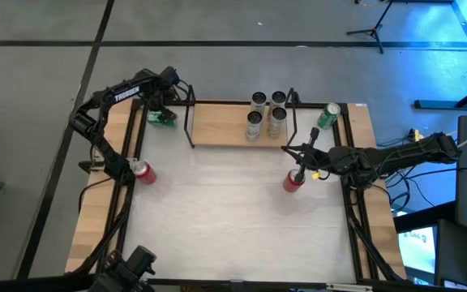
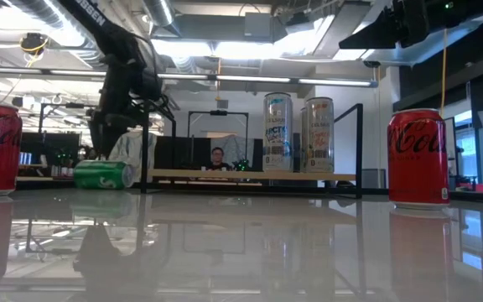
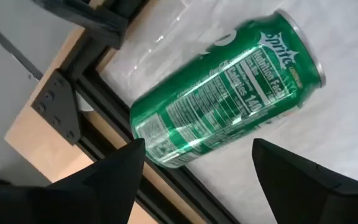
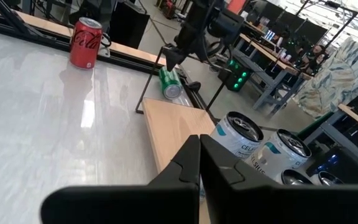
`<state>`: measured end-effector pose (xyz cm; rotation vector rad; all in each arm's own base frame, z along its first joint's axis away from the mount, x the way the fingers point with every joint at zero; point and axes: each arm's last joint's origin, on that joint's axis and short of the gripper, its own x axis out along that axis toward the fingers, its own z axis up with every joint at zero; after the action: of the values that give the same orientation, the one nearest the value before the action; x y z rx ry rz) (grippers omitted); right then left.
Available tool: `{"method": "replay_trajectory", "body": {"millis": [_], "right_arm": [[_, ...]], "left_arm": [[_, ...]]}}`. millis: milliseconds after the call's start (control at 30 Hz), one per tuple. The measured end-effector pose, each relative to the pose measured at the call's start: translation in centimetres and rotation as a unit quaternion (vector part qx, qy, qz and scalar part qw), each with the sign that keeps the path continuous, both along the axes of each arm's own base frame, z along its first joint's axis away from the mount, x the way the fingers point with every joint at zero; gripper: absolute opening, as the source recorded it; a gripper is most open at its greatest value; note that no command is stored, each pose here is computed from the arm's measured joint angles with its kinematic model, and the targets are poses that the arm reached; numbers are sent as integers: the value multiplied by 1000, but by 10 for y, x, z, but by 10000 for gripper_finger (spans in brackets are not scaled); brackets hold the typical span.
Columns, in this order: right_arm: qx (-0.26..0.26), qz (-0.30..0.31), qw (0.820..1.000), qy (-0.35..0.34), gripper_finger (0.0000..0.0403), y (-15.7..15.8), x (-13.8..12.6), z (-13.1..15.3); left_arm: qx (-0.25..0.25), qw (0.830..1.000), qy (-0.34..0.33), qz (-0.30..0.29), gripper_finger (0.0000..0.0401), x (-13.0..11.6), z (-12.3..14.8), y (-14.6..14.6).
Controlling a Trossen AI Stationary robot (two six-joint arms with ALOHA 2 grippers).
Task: Place canned beverage on shelf
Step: Put the left green soda can on the shelf
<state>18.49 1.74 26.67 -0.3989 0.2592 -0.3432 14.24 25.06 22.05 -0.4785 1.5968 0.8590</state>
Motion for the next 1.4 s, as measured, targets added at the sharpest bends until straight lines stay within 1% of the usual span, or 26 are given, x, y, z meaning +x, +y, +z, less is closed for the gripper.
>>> {"method": "replay_trajectory", "body": {"millis": [267,433,567,767,967,1100,1233,1400], "right_arm": [[-6,11,1000,1,5,0,0,0],[-4,21,1000,1,5,1,0,0],[-3,24,1000,1,5,1,1,0],[-3,28,1000,1,5,1,1,1],[-4,28,1000,1,5,1,1,1],[-11,29,1000,-3,5,1,1,2],[-12,33,999,-4,5,2,1,2],[-12,34,999,-4,5,2,1,2]], "left_arm": [[-30,998,-8,-53,289,-1,-12,-5],[-17,996,2,-85,289,-2,-24,-5],[-5,996,2,-90,289,-2,-25,-3],[-8,994,-1,-112,289,-1,-25,-2],[1,995,-6,-104,289,0,-26,-1],[34,994,3,-102,289,2,-26,4],[41,995,-3,-88,289,2,-25,5],[36,995,-4,-97,294,2,-25,4]]}}
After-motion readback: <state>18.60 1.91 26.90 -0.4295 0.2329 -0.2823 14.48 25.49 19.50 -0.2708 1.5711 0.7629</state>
